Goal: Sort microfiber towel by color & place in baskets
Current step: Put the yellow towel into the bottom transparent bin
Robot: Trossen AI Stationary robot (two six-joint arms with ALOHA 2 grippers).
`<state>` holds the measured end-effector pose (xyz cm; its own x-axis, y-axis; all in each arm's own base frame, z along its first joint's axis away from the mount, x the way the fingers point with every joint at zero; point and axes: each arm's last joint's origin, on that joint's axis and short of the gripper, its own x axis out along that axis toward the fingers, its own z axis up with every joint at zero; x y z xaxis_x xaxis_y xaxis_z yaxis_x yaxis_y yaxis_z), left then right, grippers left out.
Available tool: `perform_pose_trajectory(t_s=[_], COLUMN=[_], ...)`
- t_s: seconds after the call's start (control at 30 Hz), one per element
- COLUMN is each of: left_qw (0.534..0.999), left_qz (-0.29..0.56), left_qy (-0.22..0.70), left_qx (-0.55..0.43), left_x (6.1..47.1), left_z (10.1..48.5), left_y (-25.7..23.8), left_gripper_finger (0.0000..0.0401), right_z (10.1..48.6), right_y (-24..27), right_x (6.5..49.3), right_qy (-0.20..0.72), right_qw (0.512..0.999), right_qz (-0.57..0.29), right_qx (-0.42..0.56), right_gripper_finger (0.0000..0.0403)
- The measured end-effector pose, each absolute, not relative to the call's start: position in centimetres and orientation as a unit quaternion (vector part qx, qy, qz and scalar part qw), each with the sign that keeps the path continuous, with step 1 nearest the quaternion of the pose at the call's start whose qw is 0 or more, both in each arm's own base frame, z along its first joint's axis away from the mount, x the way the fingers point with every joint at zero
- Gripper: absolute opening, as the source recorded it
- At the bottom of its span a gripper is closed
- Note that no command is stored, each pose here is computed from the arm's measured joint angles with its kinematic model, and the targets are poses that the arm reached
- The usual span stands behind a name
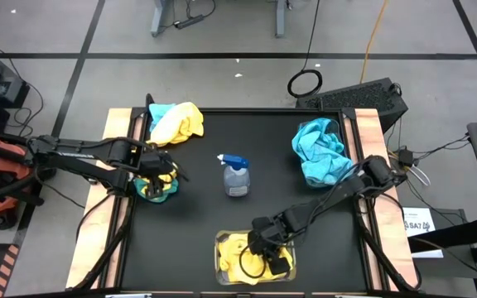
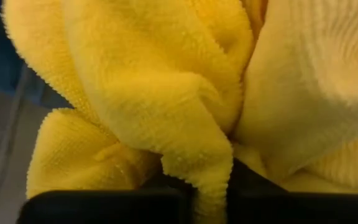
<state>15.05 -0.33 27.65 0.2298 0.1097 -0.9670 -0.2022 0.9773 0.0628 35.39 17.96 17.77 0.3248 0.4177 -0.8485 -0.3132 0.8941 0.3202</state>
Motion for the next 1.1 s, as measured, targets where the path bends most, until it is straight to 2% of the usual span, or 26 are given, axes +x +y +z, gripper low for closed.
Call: perform_pose_trajectory(t_s=[0.17,0.4,0.53,0.7,1.1], left_qw=[0.757,0.700,0.705,0.710,0.636], left_qz=[0.114,0.146,0.176,0.193,0.208], left_qy=[0.643,0.697,0.683,0.669,0.723], left_qx=[-0.033,-0.053,-0.066,-0.104,-0.175], left_x=[14.4,13.1,13.4,13.8,16.2], left_z=[26.5,22.8,22.8,22.1,18.5], left_y=[0.1,1.1,1.8,2.8,5.7], left_gripper_finger=[0.0278,0.0278,0.0278,0.0278,0.0278], right_z=[19.3,22.4,24.5,27.2,32.7], right_y=[17.9,17.5,17.2,17.0,16.6], right_x=[35.2,34.5,33.9,33.0,30.3], right_qy=[0.518,0.484,0.460,0.420,0.317], right_qw=[0.823,0.841,0.852,0.867,0.916], right_qz=[0.221,0.222,0.224,0.232,0.197], right_qx=[0.071,0.094,0.115,0.135,0.151], right_gripper_finger=[0.0094,0.0197,0.0239,0.0259,0.0253])
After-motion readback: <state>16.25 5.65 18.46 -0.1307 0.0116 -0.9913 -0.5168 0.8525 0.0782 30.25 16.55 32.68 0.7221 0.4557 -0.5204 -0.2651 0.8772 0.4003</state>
